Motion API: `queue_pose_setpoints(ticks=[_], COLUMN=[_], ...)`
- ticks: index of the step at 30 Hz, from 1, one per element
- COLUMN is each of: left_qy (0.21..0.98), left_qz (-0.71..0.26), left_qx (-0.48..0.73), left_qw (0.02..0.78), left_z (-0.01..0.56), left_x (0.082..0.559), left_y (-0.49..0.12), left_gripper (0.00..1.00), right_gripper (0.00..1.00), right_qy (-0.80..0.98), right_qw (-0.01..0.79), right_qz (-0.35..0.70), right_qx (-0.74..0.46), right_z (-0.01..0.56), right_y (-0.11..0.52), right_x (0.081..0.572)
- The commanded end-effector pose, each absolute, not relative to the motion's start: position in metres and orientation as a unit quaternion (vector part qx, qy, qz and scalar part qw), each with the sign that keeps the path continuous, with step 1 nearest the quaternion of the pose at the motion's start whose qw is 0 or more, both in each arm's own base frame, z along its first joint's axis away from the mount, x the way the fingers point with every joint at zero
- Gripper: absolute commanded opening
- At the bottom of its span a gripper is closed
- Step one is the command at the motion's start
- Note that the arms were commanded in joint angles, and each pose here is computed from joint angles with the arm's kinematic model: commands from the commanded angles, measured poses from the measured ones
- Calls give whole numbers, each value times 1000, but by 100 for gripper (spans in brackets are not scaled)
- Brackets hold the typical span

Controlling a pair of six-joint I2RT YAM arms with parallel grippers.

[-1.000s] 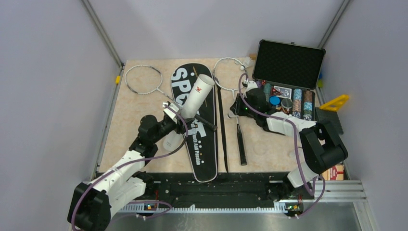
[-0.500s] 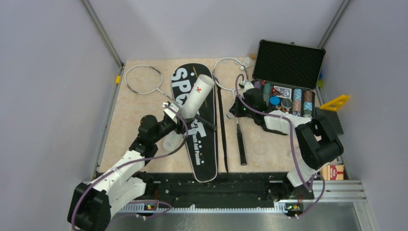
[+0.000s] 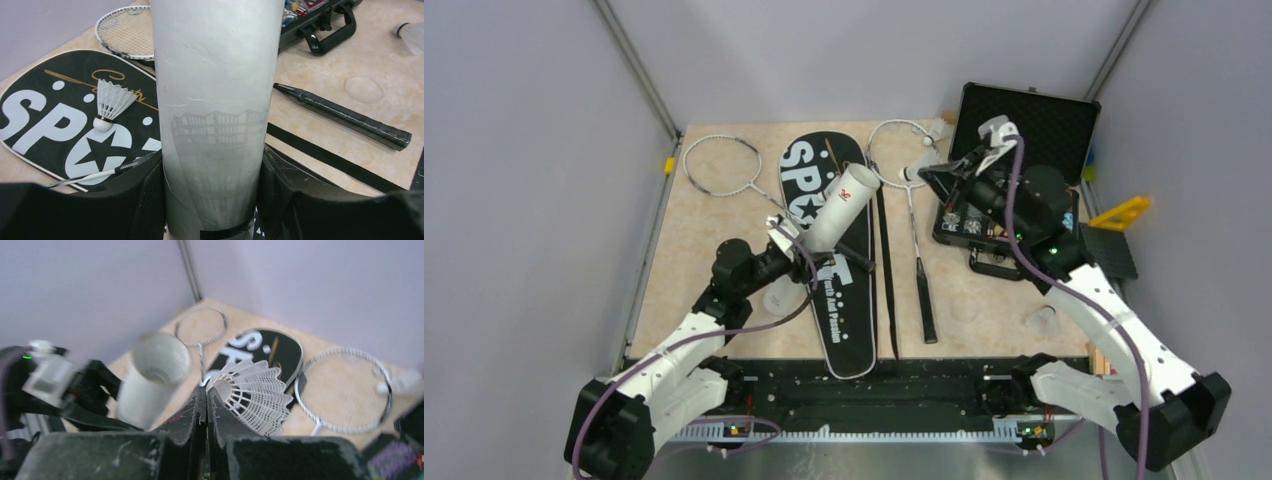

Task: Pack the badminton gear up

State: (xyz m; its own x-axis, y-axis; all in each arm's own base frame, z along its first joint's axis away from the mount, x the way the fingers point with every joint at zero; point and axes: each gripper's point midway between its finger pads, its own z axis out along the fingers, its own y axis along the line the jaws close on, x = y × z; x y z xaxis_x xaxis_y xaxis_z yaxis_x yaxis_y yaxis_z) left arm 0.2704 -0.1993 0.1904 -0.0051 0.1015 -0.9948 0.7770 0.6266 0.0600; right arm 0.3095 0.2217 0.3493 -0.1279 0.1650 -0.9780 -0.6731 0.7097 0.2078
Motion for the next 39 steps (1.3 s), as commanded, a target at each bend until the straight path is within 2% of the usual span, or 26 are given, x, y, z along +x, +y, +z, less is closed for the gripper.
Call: queue_pose_setpoints(ticks=[1, 8, 12, 24, 39], left_qy=[589, 555, 541, 517, 504], left_qz=[-294, -325, -330, -354, -354], left_qx=[381, 429, 440, 481, 494], left_qw=[649, 635, 636, 613, 613], left_z=[226, 226, 227, 221, 222], left_x=[259, 234, 227, 211, 204], left_y=[-213, -222, -222, -230, -230], left_gripper=[23, 23, 23, 23, 23], right_gripper=[0, 0, 0, 0, 0], right_qy=[605, 556, 544, 555, 595], right_qw=[645, 543, 512, 436, 361], right_qz=[385, 482, 501, 537, 501], right_qx=[-265, -404, -436, -462, -513], right_z=[407, 412, 406, 382, 338], right_y=[232, 257, 262, 286, 339], right_x=[266, 201, 191, 192, 191])
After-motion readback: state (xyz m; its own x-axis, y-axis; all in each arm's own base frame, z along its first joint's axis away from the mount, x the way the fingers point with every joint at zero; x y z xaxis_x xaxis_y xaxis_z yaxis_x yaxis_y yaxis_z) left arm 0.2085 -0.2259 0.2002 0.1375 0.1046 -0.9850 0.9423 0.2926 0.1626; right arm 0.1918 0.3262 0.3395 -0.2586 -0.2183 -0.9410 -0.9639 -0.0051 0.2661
